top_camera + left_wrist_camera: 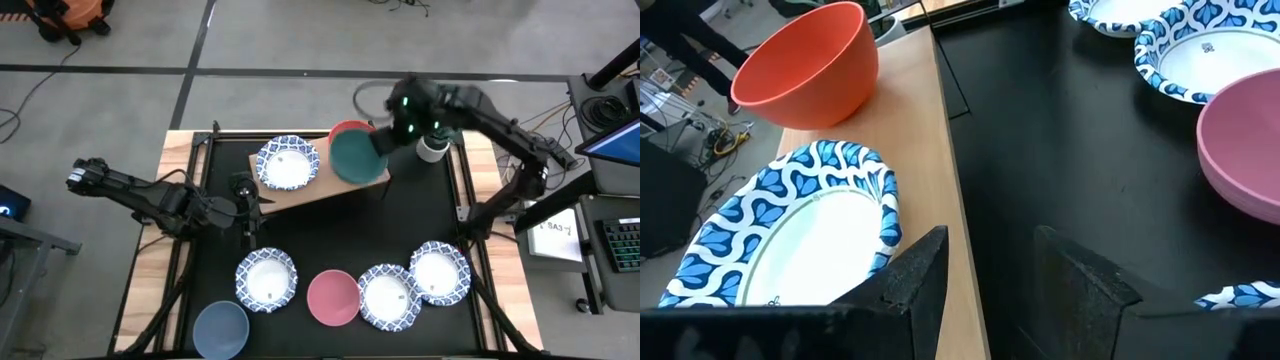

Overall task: Place and stack bowls onto a shelf
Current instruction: Stack the green bowl on top of the orange bowl

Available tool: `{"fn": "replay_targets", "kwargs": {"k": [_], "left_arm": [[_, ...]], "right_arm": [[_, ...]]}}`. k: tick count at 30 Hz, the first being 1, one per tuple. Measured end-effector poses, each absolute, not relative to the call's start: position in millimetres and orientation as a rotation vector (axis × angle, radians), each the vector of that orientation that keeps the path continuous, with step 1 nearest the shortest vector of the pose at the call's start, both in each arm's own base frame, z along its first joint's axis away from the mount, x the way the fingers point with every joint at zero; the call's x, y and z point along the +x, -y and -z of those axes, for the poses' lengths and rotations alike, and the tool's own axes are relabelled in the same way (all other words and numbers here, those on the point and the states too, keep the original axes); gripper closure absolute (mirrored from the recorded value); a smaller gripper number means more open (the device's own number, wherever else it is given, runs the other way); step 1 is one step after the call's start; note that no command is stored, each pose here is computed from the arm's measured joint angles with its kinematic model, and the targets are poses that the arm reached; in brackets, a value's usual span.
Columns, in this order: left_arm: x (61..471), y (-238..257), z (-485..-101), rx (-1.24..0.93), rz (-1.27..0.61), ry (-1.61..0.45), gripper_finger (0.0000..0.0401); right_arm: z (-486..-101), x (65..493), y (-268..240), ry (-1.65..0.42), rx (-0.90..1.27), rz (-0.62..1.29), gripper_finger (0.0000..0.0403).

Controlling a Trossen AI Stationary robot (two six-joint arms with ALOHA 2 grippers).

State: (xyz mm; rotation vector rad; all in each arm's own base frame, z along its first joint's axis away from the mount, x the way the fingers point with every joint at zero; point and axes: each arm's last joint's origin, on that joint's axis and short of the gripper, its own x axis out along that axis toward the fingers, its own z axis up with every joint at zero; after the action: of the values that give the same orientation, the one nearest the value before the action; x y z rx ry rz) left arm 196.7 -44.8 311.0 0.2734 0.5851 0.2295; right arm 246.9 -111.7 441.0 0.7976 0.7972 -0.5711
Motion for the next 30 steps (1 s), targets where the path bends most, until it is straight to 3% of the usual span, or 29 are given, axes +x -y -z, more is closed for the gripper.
{"fn": "replay_targets", "kwargs": {"k": [14, 30], "left_arm": [[196.1, 44.6, -310.0, 0.281, -0.228, -0.597, 0.0267], [195.9, 44.6, -309.6, 0.283, -0.228, -0.602, 0.0267]], "right_arm": [[-409.6, 252.1, 209.2, -0.878, 0.862, 0.597, 0.0394], [-396.2, 264.9, 224.6, -0.955, 0.817, 0.630, 0.0386]]}}
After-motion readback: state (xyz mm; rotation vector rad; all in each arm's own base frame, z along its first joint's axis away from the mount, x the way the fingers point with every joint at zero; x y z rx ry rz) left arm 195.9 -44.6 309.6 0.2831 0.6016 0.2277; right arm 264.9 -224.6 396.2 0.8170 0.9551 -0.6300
